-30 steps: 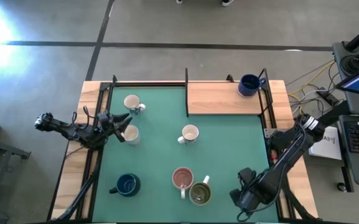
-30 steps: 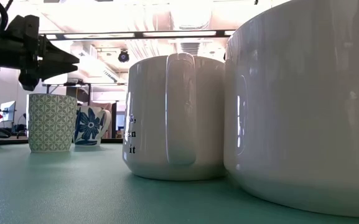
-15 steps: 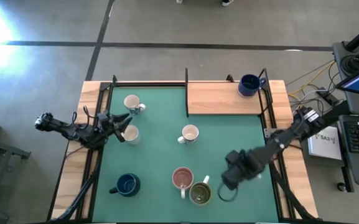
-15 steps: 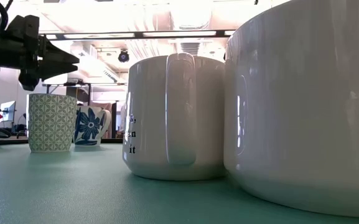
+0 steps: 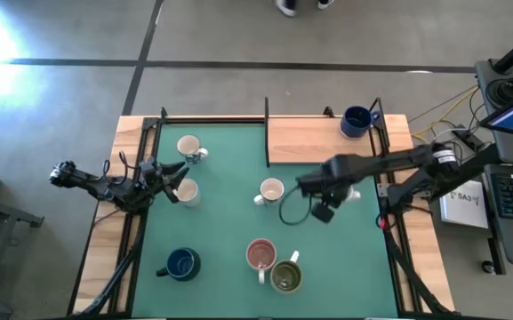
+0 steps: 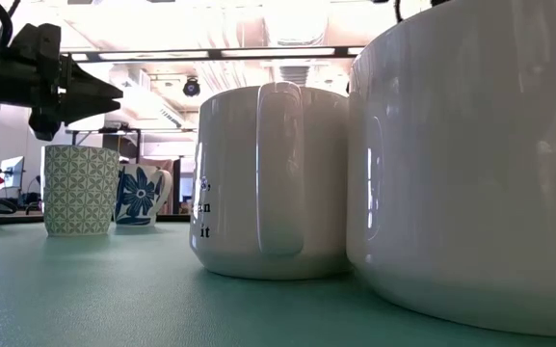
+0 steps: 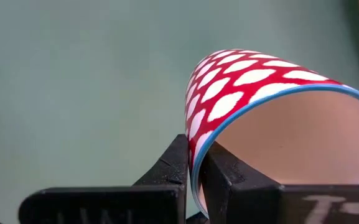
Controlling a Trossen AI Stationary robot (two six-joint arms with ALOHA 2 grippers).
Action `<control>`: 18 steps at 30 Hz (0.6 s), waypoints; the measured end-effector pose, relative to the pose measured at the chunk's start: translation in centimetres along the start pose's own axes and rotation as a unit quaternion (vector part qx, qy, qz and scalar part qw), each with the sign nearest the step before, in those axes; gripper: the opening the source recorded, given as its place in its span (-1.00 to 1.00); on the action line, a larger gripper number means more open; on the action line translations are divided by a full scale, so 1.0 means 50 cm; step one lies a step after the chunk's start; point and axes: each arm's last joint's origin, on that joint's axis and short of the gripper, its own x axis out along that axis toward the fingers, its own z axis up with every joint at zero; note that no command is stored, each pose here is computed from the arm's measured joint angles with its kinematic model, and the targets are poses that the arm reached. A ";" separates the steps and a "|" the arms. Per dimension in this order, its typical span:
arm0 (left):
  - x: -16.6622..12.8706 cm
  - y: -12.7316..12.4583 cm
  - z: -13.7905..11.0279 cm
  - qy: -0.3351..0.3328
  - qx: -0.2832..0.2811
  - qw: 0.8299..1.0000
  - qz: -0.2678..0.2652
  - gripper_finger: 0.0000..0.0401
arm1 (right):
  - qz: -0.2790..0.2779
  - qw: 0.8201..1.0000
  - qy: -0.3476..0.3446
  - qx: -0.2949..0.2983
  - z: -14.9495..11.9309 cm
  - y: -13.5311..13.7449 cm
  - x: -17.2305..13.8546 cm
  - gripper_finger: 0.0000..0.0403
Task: Place coffee mugs
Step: Put the red white pattern mug on the shelf
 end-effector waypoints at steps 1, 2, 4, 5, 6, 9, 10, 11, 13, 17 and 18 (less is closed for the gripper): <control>0.000 0.000 0.000 0.000 0.000 1.000 0.000 -0.38 | -0.002 1.000 -0.001 -0.003 0.008 -0.012 -0.001 -0.93; 0.000 0.000 0.000 0.000 0.000 1.000 0.000 -0.38 | -0.005 1.000 -0.003 -0.007 0.015 -0.025 -0.003 -0.93; 0.000 0.000 0.000 0.000 0.000 1.000 0.000 -0.38 | -0.006 1.000 -0.009 -0.011 0.026 -0.050 -0.009 -0.93; 0.000 0.000 0.000 0.000 0.000 1.000 0.000 -0.38 | -0.009 1.000 -0.012 -0.012 0.030 -0.062 -0.012 -0.93; 0.000 0.000 0.000 0.000 0.000 1.000 0.000 -0.38 | -0.016 1.000 -0.013 -0.014 0.033 -0.076 -0.015 -0.93; 0.000 0.000 0.000 0.000 0.000 1.000 0.000 -0.38 | -0.036 0.999 -0.013 -0.011 0.036 -0.112 -0.024 -0.93; 0.000 0.000 0.000 0.000 0.000 1.000 0.000 -0.38 | -0.045 0.999 -0.016 -0.010 0.036 -0.124 -0.027 -0.93; 0.000 0.000 0.000 0.000 0.000 1.000 0.000 -0.38 | -0.053 0.998 -0.018 -0.008 0.036 -0.137 -0.031 -0.93; 0.000 0.000 0.000 0.000 0.000 1.000 0.000 -0.38 | -0.063 0.998 -0.023 -0.001 0.038 -0.160 -0.036 -0.93; 0.000 0.000 0.000 0.000 0.000 1.000 0.000 -0.38 | -0.069 0.997 -0.029 0.004 0.043 -0.196 -0.043 -0.93; 0.000 0.000 0.000 0.000 0.000 1.000 0.000 -0.38 | -0.073 0.997 -0.030 0.005 0.045 -0.205 -0.044 -0.93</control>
